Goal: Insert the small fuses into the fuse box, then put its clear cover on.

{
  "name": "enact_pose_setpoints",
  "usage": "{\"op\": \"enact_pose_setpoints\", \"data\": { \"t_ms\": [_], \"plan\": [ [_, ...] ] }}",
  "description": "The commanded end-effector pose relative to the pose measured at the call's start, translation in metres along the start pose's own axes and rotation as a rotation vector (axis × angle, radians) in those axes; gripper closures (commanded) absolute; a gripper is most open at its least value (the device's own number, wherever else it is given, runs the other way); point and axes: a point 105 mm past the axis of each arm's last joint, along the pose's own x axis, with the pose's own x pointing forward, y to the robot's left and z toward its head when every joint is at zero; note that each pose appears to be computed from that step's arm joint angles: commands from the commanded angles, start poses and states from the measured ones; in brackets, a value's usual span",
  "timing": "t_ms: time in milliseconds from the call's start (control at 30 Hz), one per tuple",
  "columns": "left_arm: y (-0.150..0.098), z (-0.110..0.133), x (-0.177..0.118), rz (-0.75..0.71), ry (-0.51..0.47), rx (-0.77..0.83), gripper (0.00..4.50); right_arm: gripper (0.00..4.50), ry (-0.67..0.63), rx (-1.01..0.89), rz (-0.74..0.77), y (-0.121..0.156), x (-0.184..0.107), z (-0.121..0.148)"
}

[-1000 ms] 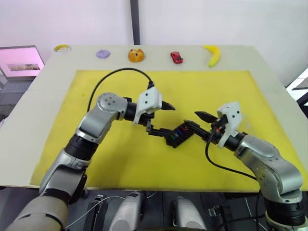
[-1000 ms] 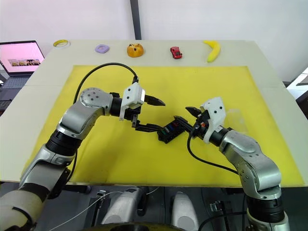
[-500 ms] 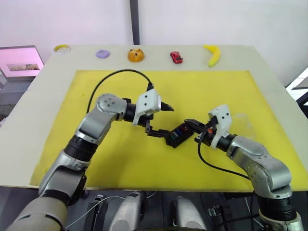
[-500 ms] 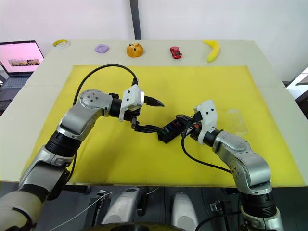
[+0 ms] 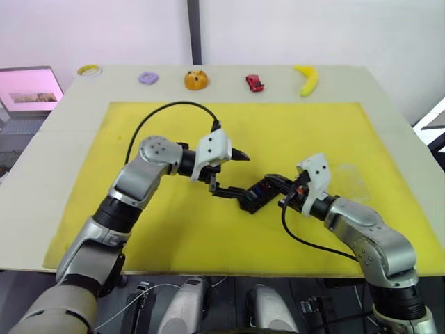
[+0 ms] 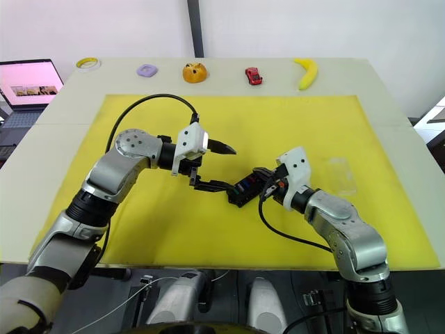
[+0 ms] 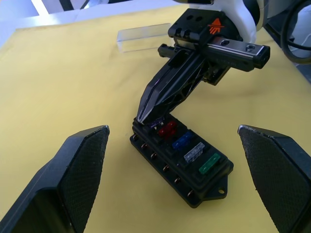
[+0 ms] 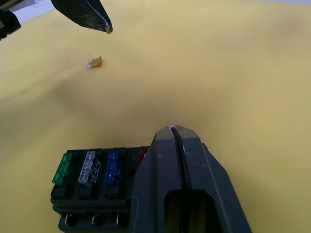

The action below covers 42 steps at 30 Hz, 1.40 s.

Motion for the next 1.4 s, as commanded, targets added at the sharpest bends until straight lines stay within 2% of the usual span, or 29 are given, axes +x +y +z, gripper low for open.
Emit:
{"op": "enact_pose_setpoints", "data": {
  "t_ms": [33, 367, 733, 1133, 1233, 1333, 1400],
  "plan": [
    [0.006, 0.014, -0.004, 0.024, -0.023, 0.058, 0.00, 4.48, 0.049, -0.011, -0.006, 0.001, 0.001, -0.013],
    [0.006, 0.013, -0.004, 0.025, -0.025, 0.059, 0.00, 4.48, 0.015, -0.036, 0.040, 0.012, -0.002, -0.005],
    [0.006, 0.013, -0.003, 0.027, -0.029, 0.059, 0.00, 4.48, 0.097, -0.015, -0.047, -0.005, -0.001, -0.024],
    [0.008, 0.012, -0.004, 0.031, -0.026, 0.061, 0.00, 4.48, 0.124, -0.021, -0.015, 0.001, 0.000, -0.030],
    [0.008, 0.010, -0.005, 0.034, -0.024, 0.059, 0.00, 4.48, 0.069, -0.052, -0.021, 0.000, -0.001, -0.018],
    [0.008, 0.005, -0.012, 0.072, -0.029, 0.041, 0.00, 4.48, -0.111, -0.069, -0.007, 0.003, -0.011, 0.026],
    [0.009, 0.003, -0.021, 0.129, -0.044, 0.003, 0.00, 4.48, -0.162, -0.078, -0.005, 0.002, -0.025, 0.043]
  ]
}}
